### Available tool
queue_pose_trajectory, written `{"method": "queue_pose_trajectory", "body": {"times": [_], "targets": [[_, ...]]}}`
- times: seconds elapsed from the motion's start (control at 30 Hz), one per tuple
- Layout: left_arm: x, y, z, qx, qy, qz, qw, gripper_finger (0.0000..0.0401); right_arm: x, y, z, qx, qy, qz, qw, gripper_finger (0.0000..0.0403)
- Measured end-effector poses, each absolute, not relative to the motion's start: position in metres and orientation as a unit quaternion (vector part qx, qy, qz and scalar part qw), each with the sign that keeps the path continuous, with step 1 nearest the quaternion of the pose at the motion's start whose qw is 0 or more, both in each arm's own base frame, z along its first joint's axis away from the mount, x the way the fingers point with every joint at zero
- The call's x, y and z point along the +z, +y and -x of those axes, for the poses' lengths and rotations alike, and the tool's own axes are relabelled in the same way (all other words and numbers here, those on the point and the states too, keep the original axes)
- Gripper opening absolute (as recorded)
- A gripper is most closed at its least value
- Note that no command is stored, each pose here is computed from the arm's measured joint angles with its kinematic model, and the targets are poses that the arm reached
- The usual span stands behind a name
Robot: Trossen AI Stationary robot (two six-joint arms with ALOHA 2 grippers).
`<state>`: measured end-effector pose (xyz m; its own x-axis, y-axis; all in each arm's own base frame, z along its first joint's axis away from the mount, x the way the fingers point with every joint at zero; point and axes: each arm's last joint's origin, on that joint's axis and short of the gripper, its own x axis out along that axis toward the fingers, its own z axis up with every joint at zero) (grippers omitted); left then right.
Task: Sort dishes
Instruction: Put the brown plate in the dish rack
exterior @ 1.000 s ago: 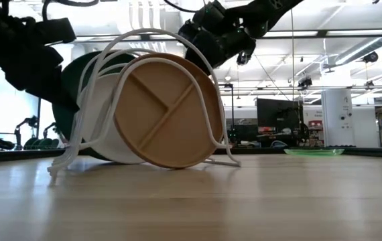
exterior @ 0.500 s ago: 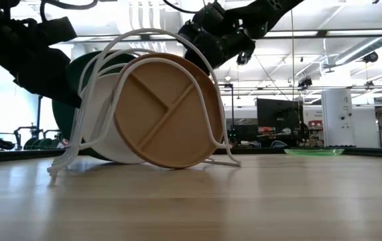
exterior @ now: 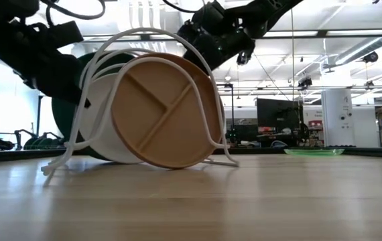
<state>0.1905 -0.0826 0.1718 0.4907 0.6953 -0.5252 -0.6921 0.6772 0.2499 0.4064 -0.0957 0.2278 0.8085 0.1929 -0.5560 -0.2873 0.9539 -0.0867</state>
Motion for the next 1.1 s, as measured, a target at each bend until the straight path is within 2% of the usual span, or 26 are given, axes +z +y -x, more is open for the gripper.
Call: {"method": "queue_pose_trajectory", "body": {"times": [0.27, 0.7, 1.1], "targets": [[0.173, -0.073, -0.194, 0.422, 0.298, -0.037, 0.855, 0.0000, 0.232, -0.098, -0.398, 0.093, 0.318, 0.092, 0.939, 0.0001], [0.176, -0.047, -0.202, 0.470, 0.303, -0.122, 0.820, 0.0000, 0.238, -0.102, -0.392, 0.001, 0.344, 0.047, 0.938, 0.0000], [0.180, -0.036, -0.209, 0.481, 0.318, -0.143, 0.804, 0.0000, 0.240, -0.103, -0.382, -0.057, 0.392, 0.034, 0.918, 0.0000]]}}
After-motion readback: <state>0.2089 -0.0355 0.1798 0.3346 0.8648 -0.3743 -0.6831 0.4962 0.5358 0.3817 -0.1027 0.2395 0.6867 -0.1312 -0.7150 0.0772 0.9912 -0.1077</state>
